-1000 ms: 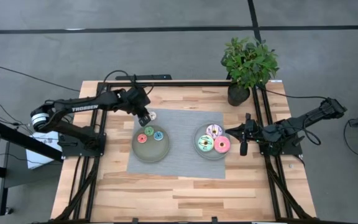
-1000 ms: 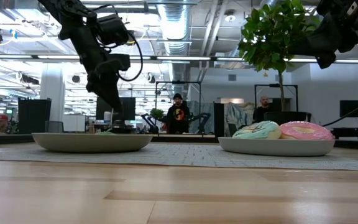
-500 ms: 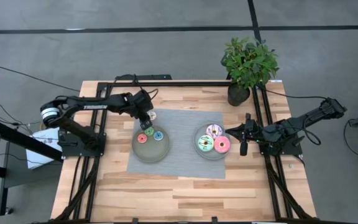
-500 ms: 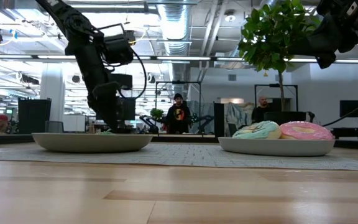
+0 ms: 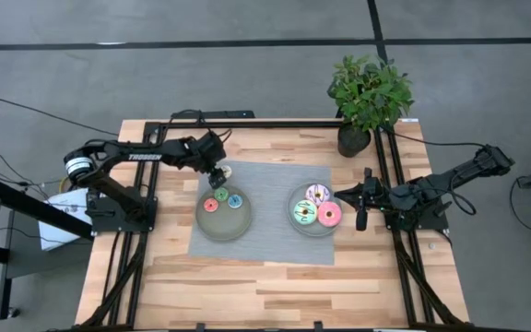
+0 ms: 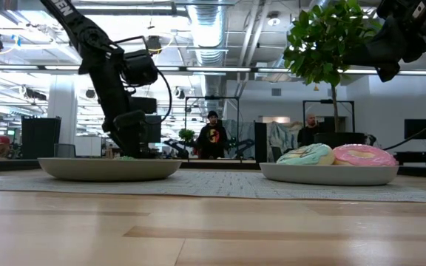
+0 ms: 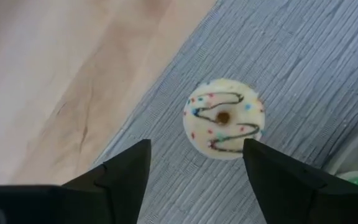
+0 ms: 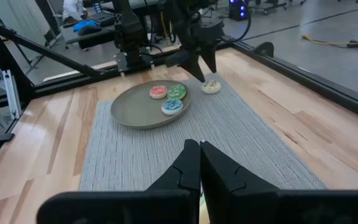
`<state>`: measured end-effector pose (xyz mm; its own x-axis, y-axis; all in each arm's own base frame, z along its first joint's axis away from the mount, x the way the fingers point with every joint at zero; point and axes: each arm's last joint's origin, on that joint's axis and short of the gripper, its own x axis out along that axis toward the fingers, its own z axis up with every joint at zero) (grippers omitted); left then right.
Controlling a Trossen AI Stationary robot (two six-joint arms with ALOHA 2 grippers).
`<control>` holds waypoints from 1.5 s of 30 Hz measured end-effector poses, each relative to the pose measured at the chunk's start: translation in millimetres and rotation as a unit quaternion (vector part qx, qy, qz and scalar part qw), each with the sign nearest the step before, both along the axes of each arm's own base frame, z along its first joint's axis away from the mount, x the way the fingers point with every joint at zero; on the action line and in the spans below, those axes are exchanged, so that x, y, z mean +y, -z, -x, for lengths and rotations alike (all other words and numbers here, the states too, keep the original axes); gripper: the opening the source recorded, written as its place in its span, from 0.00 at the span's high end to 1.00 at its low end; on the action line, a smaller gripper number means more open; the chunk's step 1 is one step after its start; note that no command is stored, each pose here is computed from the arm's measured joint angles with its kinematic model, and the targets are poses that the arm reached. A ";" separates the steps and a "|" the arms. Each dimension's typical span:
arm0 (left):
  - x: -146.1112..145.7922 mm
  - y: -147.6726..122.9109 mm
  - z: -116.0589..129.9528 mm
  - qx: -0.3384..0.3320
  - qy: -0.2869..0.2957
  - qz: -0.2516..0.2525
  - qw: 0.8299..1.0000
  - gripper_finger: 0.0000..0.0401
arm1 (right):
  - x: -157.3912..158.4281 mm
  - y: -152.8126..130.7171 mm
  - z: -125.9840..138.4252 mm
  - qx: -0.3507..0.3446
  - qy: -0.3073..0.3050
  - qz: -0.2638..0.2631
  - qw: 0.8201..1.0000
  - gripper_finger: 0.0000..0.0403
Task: Pick & Place donuts
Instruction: Put the small white donut into the green plate
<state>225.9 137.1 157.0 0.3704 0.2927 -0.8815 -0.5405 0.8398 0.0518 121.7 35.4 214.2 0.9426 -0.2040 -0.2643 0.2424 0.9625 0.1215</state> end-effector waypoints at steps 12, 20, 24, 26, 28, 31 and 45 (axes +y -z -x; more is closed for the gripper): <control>2.1 1.0 -5.5 -0.025 -0.003 -0.004 1.000 0.38 | 0.0 0.0 0.0 0.000 0.000 0.000 1.000 1.00; 5.9 22.1 -13.1 -0.013 -0.007 0.019 1.000 0.38 | 0.0 0.0 0.0 0.000 0.000 -0.001 1.000 1.00; 5.7 20.2 -12.8 -0.016 -0.008 0.016 1.000 0.38 | -0.1 0.0 0.0 -0.001 0.002 -0.004 1.000 1.00; 5.5 19.1 -12.4 -0.017 -0.008 0.016 1.000 0.39 | -0.1 0.0 0.0 -0.001 0.002 -0.004 1.000 1.00; 5.4 18.9 -12.4 -0.017 -0.008 0.016 1.000 0.42 | -0.1 0.0 0.0 -0.001 0.002 -0.005 1.000 1.00; 5.2 19.0 -12.5 -0.017 -0.007 0.017 1.000 0.49 | -0.1 0.1 0.0 -0.002 0.003 -0.008 1.000 1.00; 4.0 18.7 -13.7 -0.030 0.002 0.034 0.999 0.84 | -0.1 0.1 0.0 -0.002 0.003 -0.009 1.000 1.00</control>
